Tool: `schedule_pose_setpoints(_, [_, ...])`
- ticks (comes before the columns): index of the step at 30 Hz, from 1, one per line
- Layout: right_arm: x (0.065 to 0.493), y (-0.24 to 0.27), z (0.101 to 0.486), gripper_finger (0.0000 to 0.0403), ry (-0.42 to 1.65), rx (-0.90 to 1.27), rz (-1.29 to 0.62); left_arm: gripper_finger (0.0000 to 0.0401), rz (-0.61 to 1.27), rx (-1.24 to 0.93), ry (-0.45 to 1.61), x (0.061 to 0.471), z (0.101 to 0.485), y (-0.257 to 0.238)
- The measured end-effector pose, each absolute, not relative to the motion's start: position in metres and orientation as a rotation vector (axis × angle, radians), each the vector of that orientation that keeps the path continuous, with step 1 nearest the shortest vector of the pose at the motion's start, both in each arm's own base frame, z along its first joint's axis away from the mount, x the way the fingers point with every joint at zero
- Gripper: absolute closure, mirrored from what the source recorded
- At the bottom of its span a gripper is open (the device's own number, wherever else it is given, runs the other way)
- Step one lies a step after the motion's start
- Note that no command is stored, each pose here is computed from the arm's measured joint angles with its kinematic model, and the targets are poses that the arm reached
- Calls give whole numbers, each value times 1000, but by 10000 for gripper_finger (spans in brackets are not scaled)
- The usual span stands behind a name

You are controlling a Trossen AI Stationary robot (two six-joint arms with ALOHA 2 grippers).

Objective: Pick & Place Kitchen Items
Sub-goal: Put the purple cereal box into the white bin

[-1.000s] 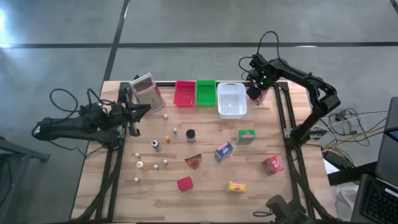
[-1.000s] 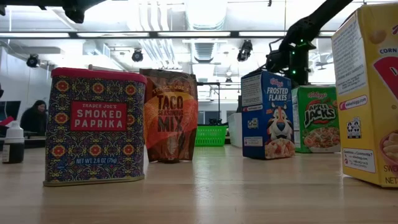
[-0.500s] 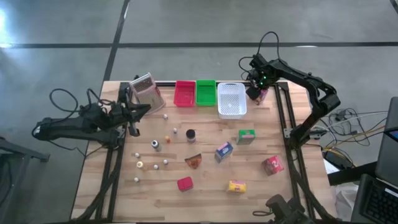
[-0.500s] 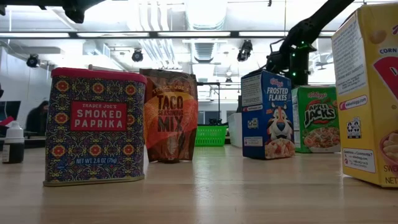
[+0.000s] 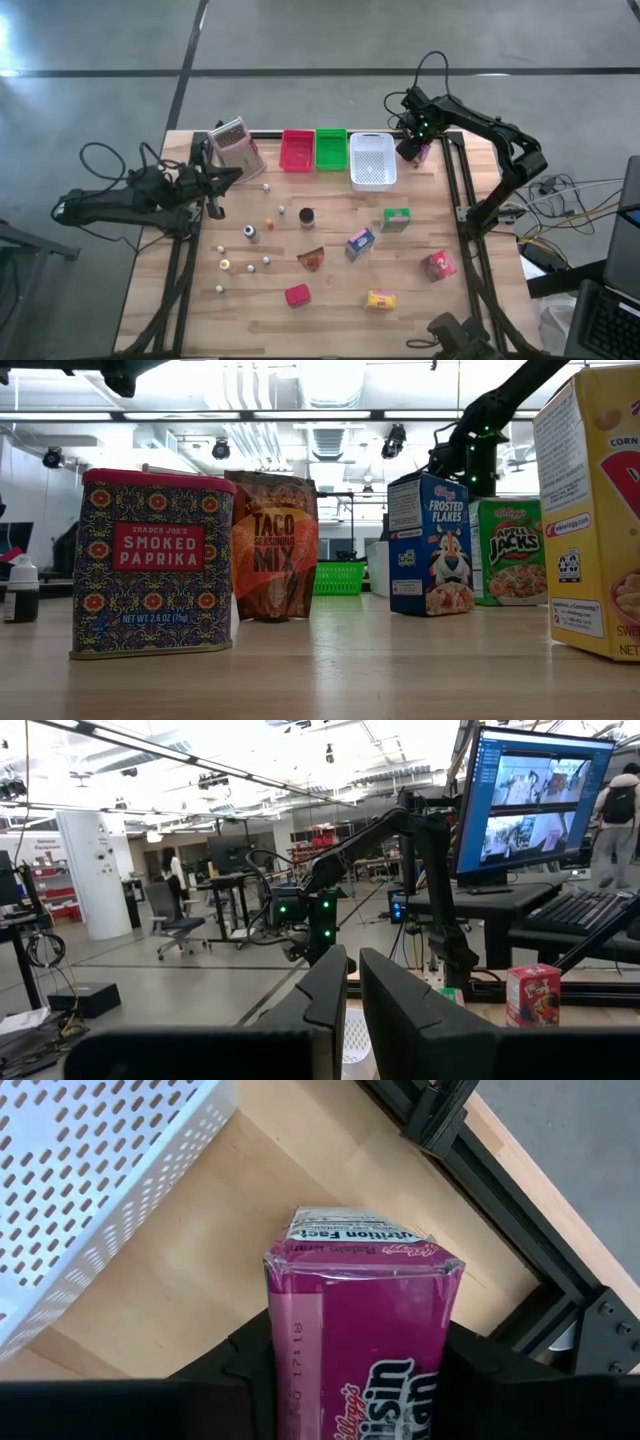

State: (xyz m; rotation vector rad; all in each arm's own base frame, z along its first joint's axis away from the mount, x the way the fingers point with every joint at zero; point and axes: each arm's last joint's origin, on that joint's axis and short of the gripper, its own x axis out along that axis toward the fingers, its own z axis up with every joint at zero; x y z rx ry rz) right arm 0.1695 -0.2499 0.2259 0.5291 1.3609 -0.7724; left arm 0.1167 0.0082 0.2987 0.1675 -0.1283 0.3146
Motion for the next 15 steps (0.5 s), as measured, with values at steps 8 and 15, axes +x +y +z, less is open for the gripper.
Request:
schedule_pose_setpoints(8, [170, -251, 234, 274, 1361, 523, -769, 362, 314, 163, -127, 117, 298, 8])
schedule_pose_setpoints(15, [172, -253, 263, 279, 1360, 523, -770, 362, 314, 161, -127, 117, 298, 8])
